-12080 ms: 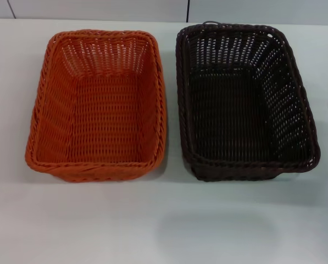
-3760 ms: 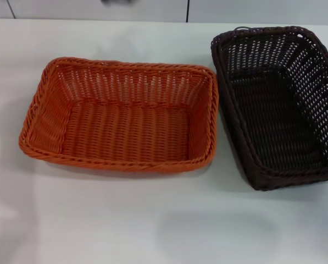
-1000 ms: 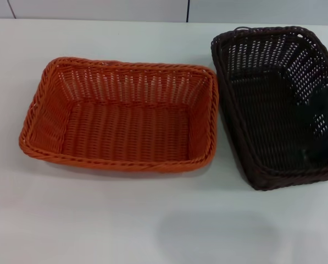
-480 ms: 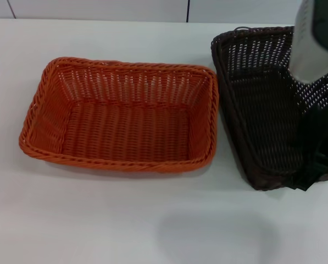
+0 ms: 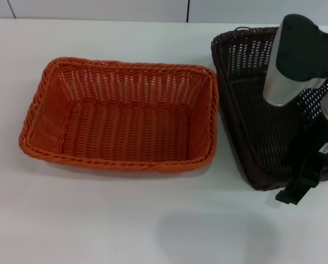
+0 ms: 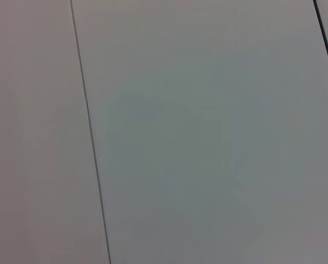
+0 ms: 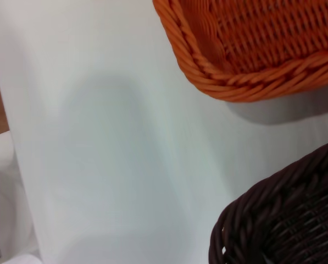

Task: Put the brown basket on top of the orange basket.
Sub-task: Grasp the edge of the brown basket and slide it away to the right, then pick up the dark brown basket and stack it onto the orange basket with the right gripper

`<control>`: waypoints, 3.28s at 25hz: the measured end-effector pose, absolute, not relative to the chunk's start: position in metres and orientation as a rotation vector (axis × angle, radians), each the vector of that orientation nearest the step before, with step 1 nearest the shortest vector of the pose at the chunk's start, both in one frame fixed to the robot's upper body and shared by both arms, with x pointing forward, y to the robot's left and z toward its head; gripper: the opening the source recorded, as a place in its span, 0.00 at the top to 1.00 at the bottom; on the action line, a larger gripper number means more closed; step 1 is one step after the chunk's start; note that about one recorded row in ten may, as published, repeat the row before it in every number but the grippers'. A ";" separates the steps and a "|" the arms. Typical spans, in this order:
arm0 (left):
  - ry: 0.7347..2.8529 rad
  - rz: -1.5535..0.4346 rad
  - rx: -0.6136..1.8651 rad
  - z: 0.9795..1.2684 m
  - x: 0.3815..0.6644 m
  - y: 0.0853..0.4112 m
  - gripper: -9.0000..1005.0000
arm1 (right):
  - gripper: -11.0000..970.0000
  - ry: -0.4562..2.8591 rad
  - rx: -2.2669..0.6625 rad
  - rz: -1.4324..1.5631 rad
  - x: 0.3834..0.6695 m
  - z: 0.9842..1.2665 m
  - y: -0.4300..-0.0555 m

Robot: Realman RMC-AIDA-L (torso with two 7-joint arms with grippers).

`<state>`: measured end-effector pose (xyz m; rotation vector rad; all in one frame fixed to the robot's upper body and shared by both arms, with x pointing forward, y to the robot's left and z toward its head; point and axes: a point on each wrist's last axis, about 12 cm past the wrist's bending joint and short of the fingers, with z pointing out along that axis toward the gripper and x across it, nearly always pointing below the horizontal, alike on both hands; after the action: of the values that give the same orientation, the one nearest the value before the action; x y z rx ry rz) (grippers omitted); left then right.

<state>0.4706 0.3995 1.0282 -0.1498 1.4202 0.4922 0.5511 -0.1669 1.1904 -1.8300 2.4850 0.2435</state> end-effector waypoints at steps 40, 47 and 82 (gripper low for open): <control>1.412 0.499 -0.148 1.029 0.469 0.400 0.20 | 0.82 1.802 -1.618 -0.261 0.552 1.266 -0.138; 1.406 0.506 -0.164 1.030 0.468 0.402 0.20 | 0.82 1.291 -2.041 -0.358 0.521 1.268 -0.101; 1.388 0.464 -0.310 1.029 0.468 0.408 0.20 | 0.76 0.976 -2.321 -0.523 0.480 1.195 -0.117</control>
<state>0.4676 0.4080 1.0289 -0.3100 1.3882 0.4644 0.4801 -0.1172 1.1951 -2.3212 0.9761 -0.5229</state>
